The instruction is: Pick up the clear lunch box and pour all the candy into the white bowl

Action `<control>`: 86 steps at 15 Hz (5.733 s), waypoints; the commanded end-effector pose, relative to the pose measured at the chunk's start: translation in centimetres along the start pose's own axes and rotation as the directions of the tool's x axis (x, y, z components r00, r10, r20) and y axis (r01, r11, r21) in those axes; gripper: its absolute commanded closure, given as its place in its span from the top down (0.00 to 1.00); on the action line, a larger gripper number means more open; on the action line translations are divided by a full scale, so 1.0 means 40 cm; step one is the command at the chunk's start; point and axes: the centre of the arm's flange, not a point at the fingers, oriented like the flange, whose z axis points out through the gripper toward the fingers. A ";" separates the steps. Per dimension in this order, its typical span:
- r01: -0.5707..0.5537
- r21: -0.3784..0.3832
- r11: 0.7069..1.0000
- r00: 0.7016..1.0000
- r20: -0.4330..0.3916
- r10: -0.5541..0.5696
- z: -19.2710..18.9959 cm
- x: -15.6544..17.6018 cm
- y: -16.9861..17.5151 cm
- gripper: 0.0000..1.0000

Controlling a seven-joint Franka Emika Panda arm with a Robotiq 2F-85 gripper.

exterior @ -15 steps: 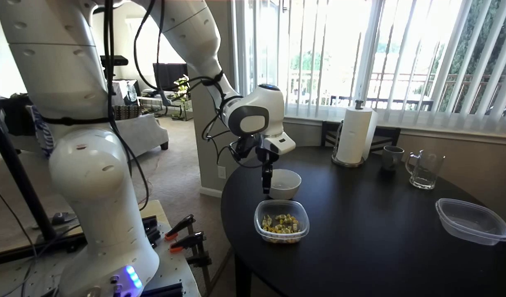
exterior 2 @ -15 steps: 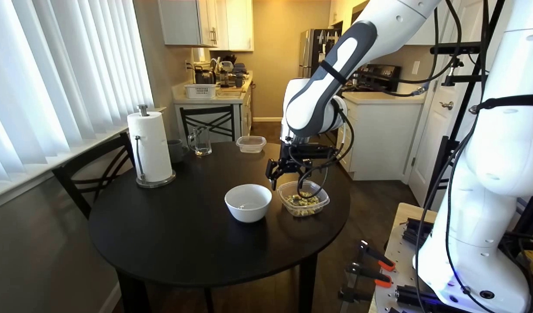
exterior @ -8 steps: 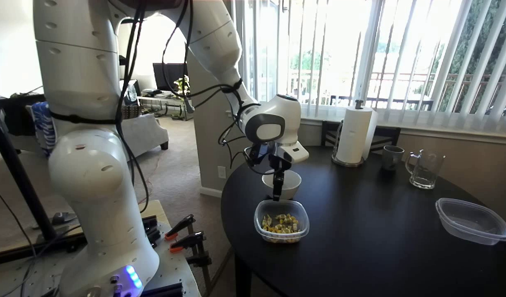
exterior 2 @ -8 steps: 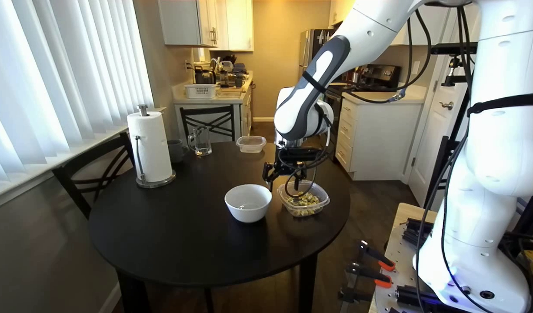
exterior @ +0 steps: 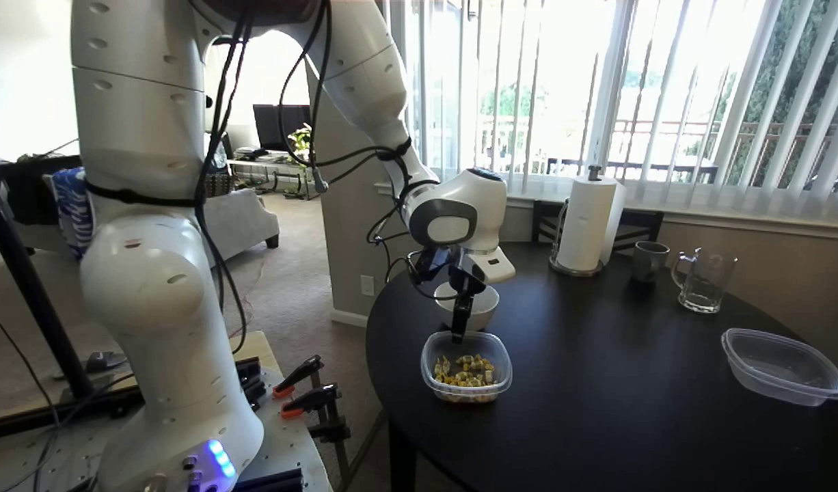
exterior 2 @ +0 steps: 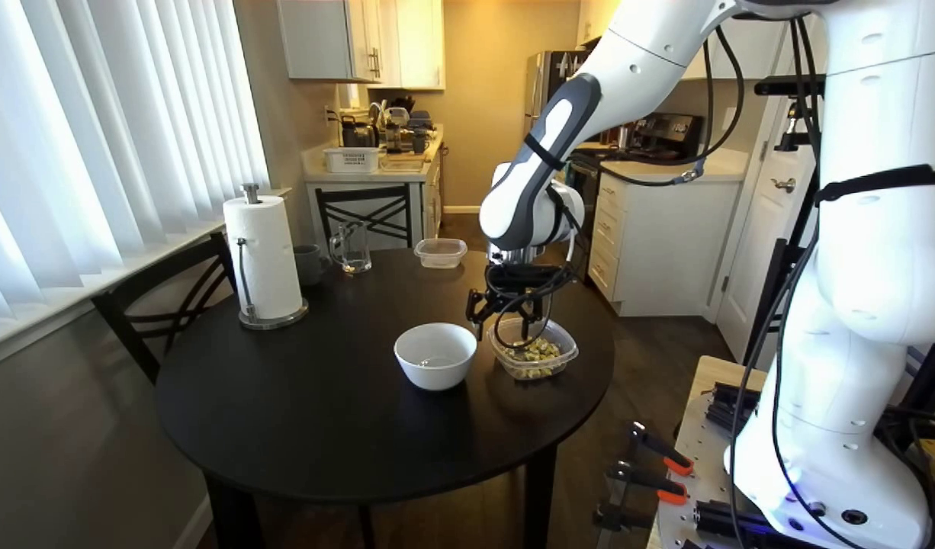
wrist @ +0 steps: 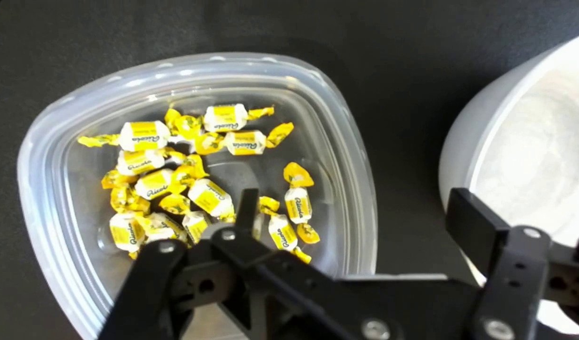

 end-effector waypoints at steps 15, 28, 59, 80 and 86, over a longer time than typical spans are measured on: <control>-0.059 0.014 0.998 0.998 0.011 0.059 0.078 0.004 -0.006 0.34; -0.160 0.105 0.981 0.987 0.003 0.161 0.007 0.033 0.080 0.07; 0.491 0.622 0.610 0.870 -0.322 -0.373 -0.380 -0.050 -0.137 0.04; 0.271 0.957 0.098 0.715 -0.133 -0.686 -0.221 0.054 -0.095 0.04; 0.238 0.970 0.045 0.686 -0.136 -0.715 -0.187 0.048 -0.082 0.04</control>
